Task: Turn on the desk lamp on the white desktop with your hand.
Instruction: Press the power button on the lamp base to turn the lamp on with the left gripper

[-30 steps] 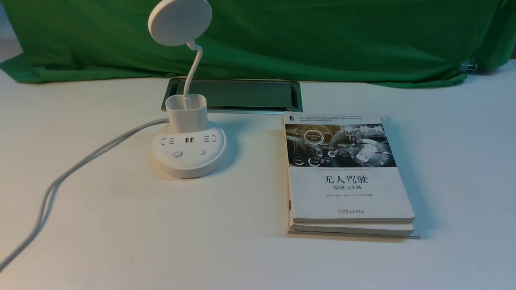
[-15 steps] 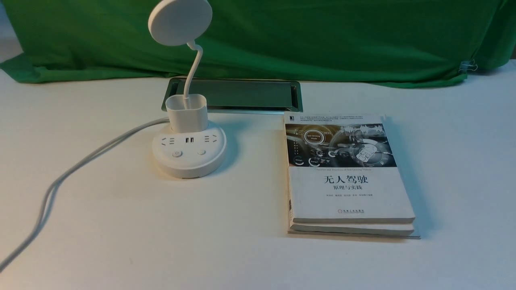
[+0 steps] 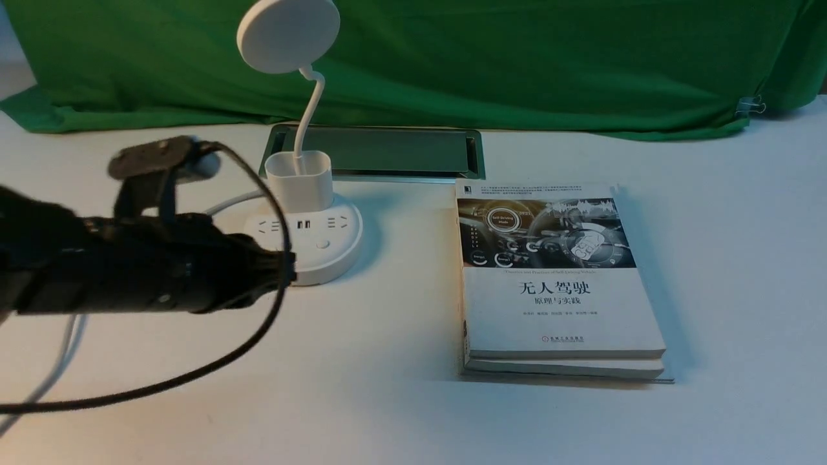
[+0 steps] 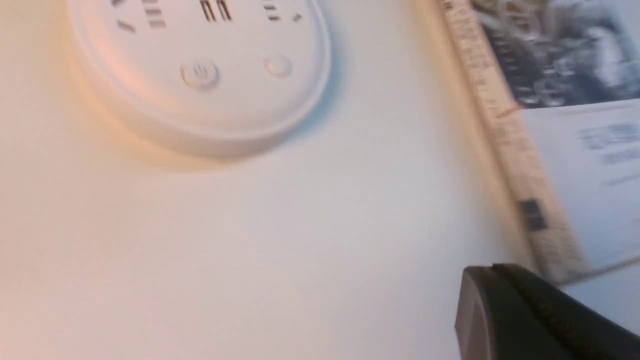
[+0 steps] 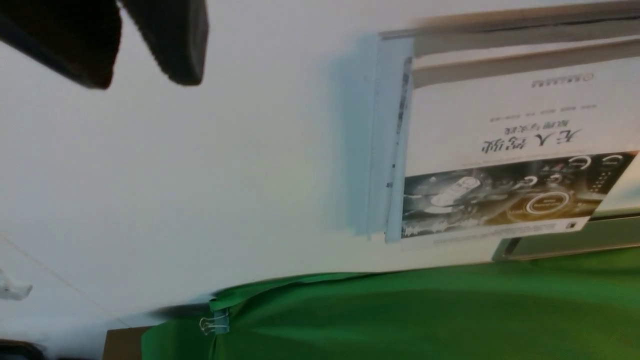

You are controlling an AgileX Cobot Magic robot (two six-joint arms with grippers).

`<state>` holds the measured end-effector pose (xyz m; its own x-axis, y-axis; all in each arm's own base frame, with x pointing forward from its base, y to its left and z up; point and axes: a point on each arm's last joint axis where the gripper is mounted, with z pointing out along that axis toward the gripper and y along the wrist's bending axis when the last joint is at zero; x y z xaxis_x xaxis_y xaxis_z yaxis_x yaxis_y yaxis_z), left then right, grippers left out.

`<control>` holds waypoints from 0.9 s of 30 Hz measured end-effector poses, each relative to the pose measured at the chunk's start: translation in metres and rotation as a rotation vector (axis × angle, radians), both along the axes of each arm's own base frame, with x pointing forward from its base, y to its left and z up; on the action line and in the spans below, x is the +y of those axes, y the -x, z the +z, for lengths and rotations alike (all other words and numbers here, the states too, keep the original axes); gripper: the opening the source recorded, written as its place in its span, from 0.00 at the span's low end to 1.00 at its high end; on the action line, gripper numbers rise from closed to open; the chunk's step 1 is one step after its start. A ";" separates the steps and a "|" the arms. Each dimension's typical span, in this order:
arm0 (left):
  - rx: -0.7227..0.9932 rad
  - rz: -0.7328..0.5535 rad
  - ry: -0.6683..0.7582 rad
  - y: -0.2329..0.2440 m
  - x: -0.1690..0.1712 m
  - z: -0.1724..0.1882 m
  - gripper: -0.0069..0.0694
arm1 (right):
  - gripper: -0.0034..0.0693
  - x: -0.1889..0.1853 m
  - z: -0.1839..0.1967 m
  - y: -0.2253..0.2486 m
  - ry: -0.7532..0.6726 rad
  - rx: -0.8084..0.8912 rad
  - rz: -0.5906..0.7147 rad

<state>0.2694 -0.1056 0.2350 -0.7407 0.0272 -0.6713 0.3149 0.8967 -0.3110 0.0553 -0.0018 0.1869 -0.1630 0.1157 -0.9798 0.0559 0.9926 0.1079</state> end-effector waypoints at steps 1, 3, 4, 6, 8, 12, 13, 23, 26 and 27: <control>-0.019 -0.006 -0.053 -0.009 -0.009 -0.002 0.08 | 0.37 0.000 0.000 0.000 0.000 0.000 0.000; -0.021 -0.008 -0.117 -0.026 -0.021 -0.011 0.08 | 0.37 0.000 0.000 0.000 0.000 0.000 0.000; -0.020 -0.003 -0.142 -0.035 -0.026 -0.015 0.08 | 0.38 0.000 0.000 0.000 0.000 0.000 0.000; -0.024 0.010 -0.162 -0.044 -0.030 -0.017 0.08 | 0.38 0.000 0.000 0.000 0.000 0.000 0.000; -0.015 0.029 -0.190 -0.060 -0.035 -0.026 0.08 | 0.38 0.000 0.000 0.000 0.000 0.000 0.000; 0.008 0.041 -0.238 -0.090 -0.043 -0.042 0.08 | 0.38 0.000 0.000 0.000 0.000 -0.001 0.000; 0.007 0.039 -0.244 -0.093 -0.044 -0.043 0.08 | 0.38 0.000 0.000 0.000 0.000 -0.001 0.000; 0.007 0.051 -0.252 -0.109 -0.044 -0.054 0.09 | 0.38 0.000 0.000 0.000 0.000 -0.001 0.000; 0.002 0.064 -0.249 -0.112 -0.040 -0.055 0.09 | 0.37 0.000 0.000 0.000 0.000 -0.001 0.000; 0.004 0.066 -0.250 -0.113 -0.039 -0.056 0.09 | 0.37 0.000 0.000 0.000 0.000 -0.001 0.000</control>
<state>0.3823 -0.1451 0.1787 -0.7489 0.1433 -0.6469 0.2524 0.9644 -0.0786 0.0554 -0.0018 0.1870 -0.1621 0.1157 -0.9800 0.0558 0.9926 0.1079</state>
